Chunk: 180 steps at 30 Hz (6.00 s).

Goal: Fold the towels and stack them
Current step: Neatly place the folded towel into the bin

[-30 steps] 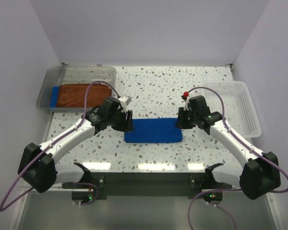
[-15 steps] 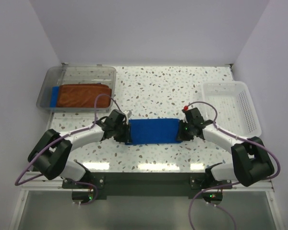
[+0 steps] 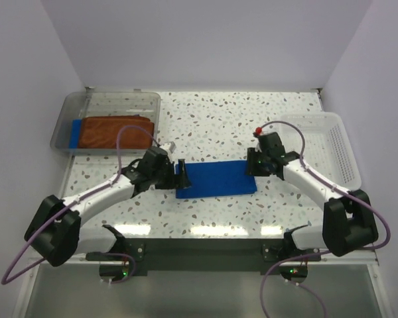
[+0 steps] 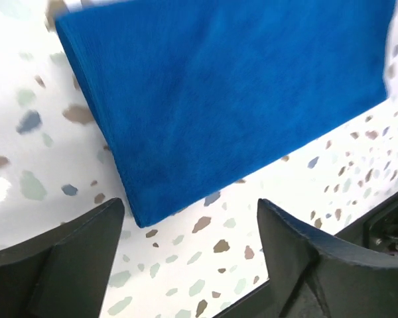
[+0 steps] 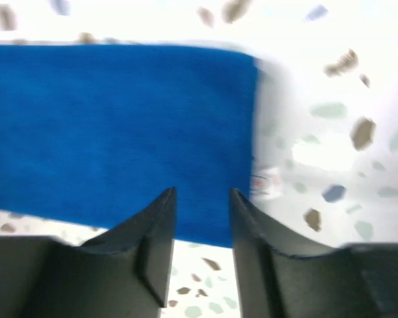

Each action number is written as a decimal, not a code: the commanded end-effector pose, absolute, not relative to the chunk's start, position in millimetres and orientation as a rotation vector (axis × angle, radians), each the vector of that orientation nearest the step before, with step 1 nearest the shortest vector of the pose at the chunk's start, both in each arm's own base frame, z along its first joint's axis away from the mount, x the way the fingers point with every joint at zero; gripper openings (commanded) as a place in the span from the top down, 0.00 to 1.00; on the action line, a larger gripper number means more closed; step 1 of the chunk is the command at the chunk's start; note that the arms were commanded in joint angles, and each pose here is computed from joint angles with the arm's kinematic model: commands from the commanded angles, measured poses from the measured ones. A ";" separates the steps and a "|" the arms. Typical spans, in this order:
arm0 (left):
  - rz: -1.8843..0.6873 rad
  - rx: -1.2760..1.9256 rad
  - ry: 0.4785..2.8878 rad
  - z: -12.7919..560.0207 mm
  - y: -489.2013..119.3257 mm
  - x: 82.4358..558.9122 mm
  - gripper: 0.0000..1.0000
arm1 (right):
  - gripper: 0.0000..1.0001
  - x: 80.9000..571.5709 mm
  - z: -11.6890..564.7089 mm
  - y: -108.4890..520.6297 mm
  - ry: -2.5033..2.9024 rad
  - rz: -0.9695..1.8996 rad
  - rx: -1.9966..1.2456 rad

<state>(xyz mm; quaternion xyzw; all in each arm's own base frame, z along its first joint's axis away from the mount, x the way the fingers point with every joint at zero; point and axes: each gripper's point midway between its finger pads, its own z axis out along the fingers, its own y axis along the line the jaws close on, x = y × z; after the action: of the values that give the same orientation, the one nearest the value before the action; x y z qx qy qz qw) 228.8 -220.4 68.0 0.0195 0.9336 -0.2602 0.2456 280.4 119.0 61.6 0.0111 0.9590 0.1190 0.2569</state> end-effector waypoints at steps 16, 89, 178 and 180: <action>-0.279 -0.325 2.429 91.4 -46.5 297.9 0.00 | 0.26 239.8 95.2 371.3 2.405 0.329 -0.856; -0.866 -0.488 2.416 47.0 -216.8 290.6 1.00 | 0.82 228.4 84.4 387.9 2.257 0.664 -0.662; -0.116 -0.262 1.909 345.9 31.2 349.7 0.00 | 0.01 241.2 238.1 63.2 2.085 -0.243 0.111; -0.129 -0.279 1.899 343.9 26.5 326.5 0.00 | 0.01 229.7 258.8 49.2 2.010 -0.188 0.169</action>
<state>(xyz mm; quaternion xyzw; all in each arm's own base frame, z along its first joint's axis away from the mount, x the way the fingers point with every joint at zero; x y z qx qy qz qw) 345.2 45.9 350.4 -0.1247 0.8106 -0.0061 0.5721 242.2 76.5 222.5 0.0075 0.8724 -0.0839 0.4814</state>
